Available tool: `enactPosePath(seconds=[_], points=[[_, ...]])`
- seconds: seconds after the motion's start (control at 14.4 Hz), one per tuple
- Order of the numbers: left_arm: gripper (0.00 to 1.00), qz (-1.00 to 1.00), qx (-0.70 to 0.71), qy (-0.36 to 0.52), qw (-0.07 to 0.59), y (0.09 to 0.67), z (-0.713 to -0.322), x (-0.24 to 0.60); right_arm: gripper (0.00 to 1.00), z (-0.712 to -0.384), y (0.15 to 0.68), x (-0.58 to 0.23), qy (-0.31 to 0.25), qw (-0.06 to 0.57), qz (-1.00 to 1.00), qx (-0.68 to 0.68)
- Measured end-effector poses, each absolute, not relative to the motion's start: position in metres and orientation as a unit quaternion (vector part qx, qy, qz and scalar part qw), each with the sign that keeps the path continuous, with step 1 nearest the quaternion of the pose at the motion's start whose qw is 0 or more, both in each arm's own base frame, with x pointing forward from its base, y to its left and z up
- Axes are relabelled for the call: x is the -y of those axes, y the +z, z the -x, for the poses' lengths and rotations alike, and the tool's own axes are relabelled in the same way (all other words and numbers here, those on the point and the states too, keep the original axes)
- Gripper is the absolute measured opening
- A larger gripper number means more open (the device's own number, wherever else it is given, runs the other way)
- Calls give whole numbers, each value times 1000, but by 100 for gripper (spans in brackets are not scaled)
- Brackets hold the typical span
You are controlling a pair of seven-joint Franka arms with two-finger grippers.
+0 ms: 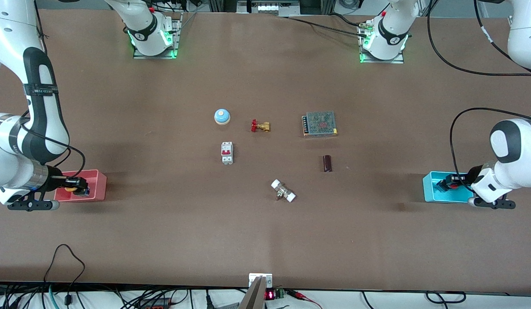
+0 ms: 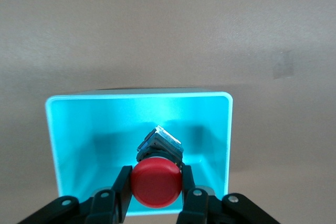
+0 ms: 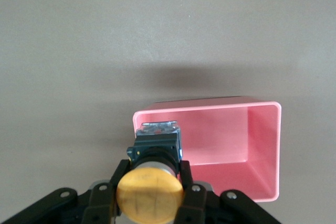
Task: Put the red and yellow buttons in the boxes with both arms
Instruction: 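Lower the yellow button into the pink box while the left gripper lowers red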
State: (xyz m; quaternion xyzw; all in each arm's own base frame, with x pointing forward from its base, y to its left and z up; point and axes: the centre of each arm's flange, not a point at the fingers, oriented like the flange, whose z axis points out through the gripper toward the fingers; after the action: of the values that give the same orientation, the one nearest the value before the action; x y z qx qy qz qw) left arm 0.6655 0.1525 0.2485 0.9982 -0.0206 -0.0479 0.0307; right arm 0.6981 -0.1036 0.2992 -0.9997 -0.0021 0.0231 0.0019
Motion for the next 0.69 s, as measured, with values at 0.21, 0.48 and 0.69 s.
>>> enactPosePath(seconds=[0.21, 0.48, 0.69], points=[[41, -998, 21, -51, 33, 239, -665, -152, 43, -697, 292, 105, 30, -2, 1000, 4], [58, -998, 22, -46, 33, 243, -668, -150, 43, -694, 285, 123, 37, -11, 999, 4], [70, -999, 25, -37, 31, 250, -673, -148, 43, -691, 285, 135, 38, -11, 999, 5]])
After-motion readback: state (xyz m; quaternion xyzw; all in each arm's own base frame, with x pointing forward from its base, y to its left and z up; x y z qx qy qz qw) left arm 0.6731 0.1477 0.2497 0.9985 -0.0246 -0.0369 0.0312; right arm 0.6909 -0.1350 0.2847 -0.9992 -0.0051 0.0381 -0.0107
